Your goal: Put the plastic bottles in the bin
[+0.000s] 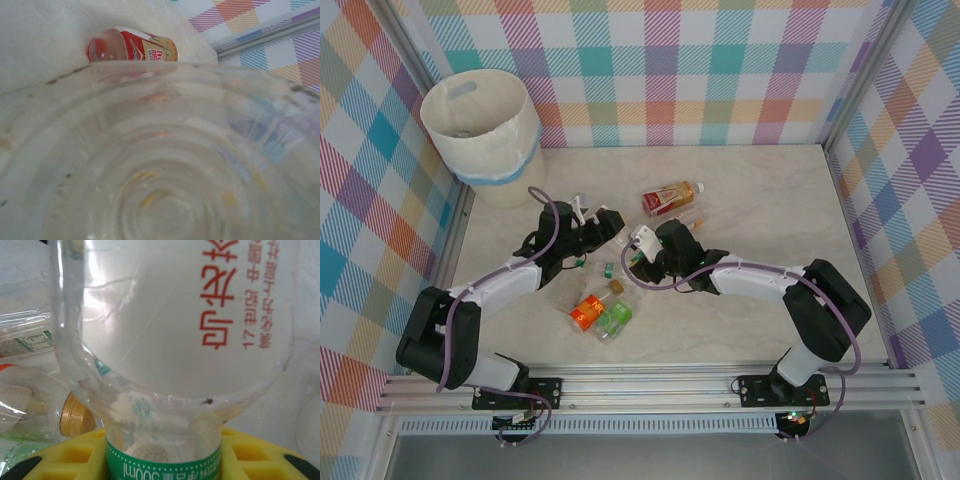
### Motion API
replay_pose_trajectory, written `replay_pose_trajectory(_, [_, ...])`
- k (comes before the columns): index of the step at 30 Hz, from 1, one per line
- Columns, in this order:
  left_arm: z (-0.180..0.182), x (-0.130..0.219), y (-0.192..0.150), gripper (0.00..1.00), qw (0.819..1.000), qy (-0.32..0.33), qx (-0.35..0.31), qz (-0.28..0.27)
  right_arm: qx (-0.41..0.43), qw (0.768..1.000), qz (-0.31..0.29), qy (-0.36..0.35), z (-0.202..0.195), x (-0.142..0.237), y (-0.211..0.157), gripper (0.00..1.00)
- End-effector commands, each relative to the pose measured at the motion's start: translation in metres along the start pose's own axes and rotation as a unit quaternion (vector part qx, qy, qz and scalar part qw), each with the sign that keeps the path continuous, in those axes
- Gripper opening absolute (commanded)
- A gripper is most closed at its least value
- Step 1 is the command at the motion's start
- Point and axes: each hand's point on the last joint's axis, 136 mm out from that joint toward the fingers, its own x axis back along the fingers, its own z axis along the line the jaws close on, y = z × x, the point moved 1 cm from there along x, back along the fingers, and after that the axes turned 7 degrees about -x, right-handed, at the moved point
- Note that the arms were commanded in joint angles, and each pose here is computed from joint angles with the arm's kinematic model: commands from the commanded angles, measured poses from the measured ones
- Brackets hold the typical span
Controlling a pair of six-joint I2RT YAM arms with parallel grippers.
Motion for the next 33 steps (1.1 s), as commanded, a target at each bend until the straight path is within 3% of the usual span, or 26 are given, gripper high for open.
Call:
replay_pose_trajectory(1, [-0.01,-0.004,0.003,0.71,1.0,-0.012,0.001,0.001,0.003,0.998,-0.047,0.039,0.015,0.003,0.028,0.28])
replay_pose_trajectory(5, [-0.011,-0.003,0.006,0.69,1.0,-0.011,-0.003,-0.004,-0.001,0.999,-0.04,0.035,0.014,0.006,0.029,0.46])
replay_pose_trajectory(12, [-0.017,-0.003,0.011,0.63,1.0,-0.024,-0.006,-0.002,0.001,0.998,-0.044,0.049,0.02,0.017,0.028,0.63])
replay_pose_trajectory(18, [-0.016,0.0,0.019,0.62,1.0,-0.022,-0.005,-0.011,-0.016,0.998,-0.06,0.023,0.014,0.038,0.034,0.8])
replay_pose_trajectory(21, [-0.015,0.002,0.025,0.61,1.0,-0.016,-0.009,-0.014,-0.051,0.995,-0.084,-0.001,0.007,0.051,0.04,1.0])
replay_pose_trajectory(25, [-0.012,0.005,0.033,0.6,1.0,-0.008,-0.011,-0.022,-0.122,0.982,-0.124,-0.072,-0.018,0.07,0.048,1.0])
replay_pose_trajectory(28, [-0.01,0.009,0.043,0.6,0.999,-0.002,-0.013,-0.035,-0.208,0.947,-0.159,-0.186,-0.06,0.089,0.044,1.0])
replay_pose_trajectory(33, [-0.01,0.021,0.06,0.6,0.998,0.011,-0.025,-0.055,-0.278,0.92,-0.118,-0.249,-0.088,0.097,0.013,1.0])
